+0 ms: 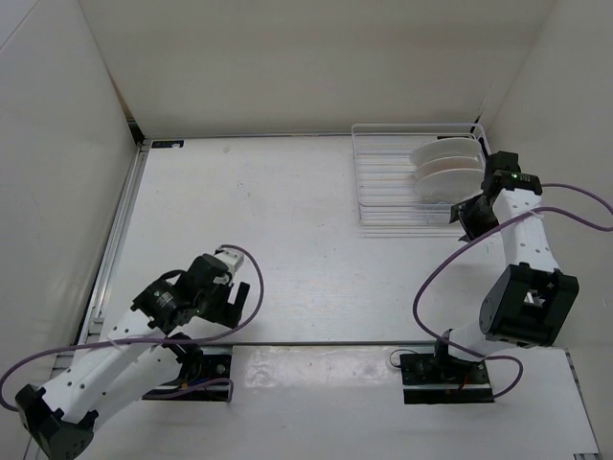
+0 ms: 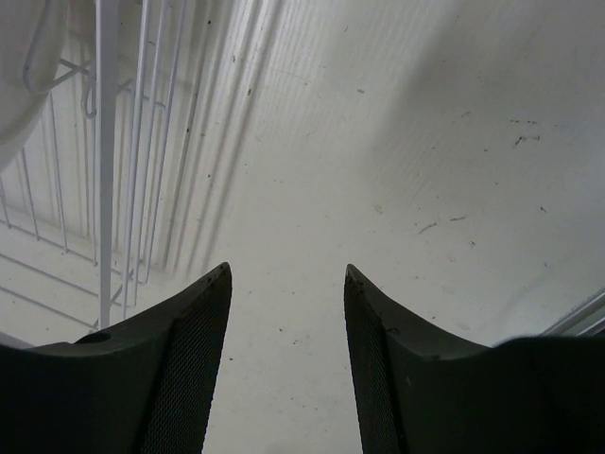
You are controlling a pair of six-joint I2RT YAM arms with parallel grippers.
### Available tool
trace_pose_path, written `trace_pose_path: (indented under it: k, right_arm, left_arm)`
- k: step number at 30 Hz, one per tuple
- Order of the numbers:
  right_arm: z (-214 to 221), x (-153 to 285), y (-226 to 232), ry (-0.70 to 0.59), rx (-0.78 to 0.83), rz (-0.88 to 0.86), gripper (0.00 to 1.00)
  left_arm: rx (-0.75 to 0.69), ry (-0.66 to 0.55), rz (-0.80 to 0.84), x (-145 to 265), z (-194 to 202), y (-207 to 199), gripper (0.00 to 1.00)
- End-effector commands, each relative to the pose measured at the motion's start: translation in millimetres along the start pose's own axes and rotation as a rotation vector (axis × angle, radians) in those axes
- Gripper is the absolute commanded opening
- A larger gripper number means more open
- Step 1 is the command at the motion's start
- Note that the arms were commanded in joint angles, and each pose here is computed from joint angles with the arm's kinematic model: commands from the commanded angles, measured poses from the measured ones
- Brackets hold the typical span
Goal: Unload the plates from the dish rack
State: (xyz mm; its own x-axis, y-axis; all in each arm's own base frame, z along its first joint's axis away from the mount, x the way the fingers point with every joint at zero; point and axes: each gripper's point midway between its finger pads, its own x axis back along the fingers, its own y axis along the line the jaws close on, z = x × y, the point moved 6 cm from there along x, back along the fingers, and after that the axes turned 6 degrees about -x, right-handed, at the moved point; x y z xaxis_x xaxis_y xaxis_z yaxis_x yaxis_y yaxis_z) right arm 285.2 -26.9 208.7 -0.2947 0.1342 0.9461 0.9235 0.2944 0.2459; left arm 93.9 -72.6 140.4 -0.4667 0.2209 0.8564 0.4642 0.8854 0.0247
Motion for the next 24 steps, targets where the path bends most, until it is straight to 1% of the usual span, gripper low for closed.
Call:
trace_pose_path:
  k: [1, 2, 3, 4, 6, 7, 8, 9, 10, 11, 12, 13, 14, 15, 16, 18, 19, 21, 22, 23, 24]
  right_arm:
    - [-7, -6, 12, -0.039, -0.033, -0.071, 0.55]
    - [-7, -6, 12, -0.039, -0.041, -0.073, 0.55]
    - [-9, -5, 17, -0.048, -0.049, -0.096, 0.55]
    - [-9, -7, 18, -0.043, -0.053, -0.094, 0.55]
    - [-12, -2, 24, -0.045, -0.055, -0.111, 0.55]
    - [-12, -2, 24, -0.04, -0.058, -0.105, 0.55]
    - [-13, 1, 26, -0.04, -0.06, -0.113, 0.55]
    - [-13, 2, 28, -0.039, -0.063, -0.119, 0.55]
    - [-14, 2, 29, -0.038, -0.064, -0.125, 0.55]
    - [-15, 3, 32, -0.038, -0.066, -0.128, 0.55]
    - [-15, 3, 34, -0.03, -0.07, -0.122, 0.55]
    - [-17, -1, 38, -0.023, -0.07, -0.105, 0.55]
    - [-17, -4, 35, -0.012, -0.077, -0.074, 0.55]
    - [-17, -5, 36, -0.005, -0.078, -0.061, 0.55]
    - [-19, -8, 37, 0.002, -0.078, -0.042, 0.55]
    - [-20, -16, 36, -0.008, -0.064, -0.023, 0.55]
    - [-15, -23, 33, 0.012, -0.062, -0.023, 0.55]
    - [-14, -25, 33, 0.009, -0.06, -0.056, 0.55]
    - [-12, -27, 32, 0.022, -0.061, -0.057, 0.55]
    - [-11, -26, 31, 0.029, -0.059, -0.066, 0.55]
    - [-10, -26, 31, 0.035, -0.044, -0.069, 0.55]
  left_arm:
    - [-0.042, -0.103, -0.004, 26, -36, 2, 1.0]
    - [-0.065, -0.126, -0.001, 29, -42, 3, 1.0]
    - [-0.067, -0.186, -0.029, 40, -57, 6, 1.0]
    - [-0.066, -0.24, -0.039, 43, -68, 7, 1.0]
    - [-0.125, -0.263, -0.066, 43, -80, 10, 1.0]
    - [-0.137, -0.268, -0.076, 44, -88, 10, 1.0]
    - [-0.141, -0.247, -0.107, 45, -94, 13, 1.0]
    - [-0.143, -0.21, -0.117, 46, -91, 14, 1.0]
    - [-0.149, -0.203, -0.118, 50, -101, 14, 1.0]
    - [-0.181, -0.177, -0.111, 48, -103, 13, 1.0]
    - [-0.211, -0.195, -0.051, 49, -108, 6, 1.0]
    - [-0.223, -0.21, -0.035, 49, -112, 4, 1.0]
    - [-0.218, -0.291, -0.011, 51, -125, 0, 1.0]
    - [-0.215, -0.321, 0.01, 52, -129, -3, 1.0]
    - [-0.256, -0.353, 0.065, 53, -132, -9, 1.0]
    - [-0.256, -0.483, 0.113, 58, -146, -16, 1.0]
    - [-0.257, -0.513, 0.124, 60, -148, -18, 1.0]
    - [-0.284, -0.623, 0.197, 64, -159, -28, 1.0]
    - [-0.299, -0.689, 0.206, 68, -167, -30, 1.0]
    - [-0.314, -0.7, 0.25, 65, -168, -35, 1.0]
    - [-0.31, -0.771, 0.267, 71, -181, -39, 0.97]
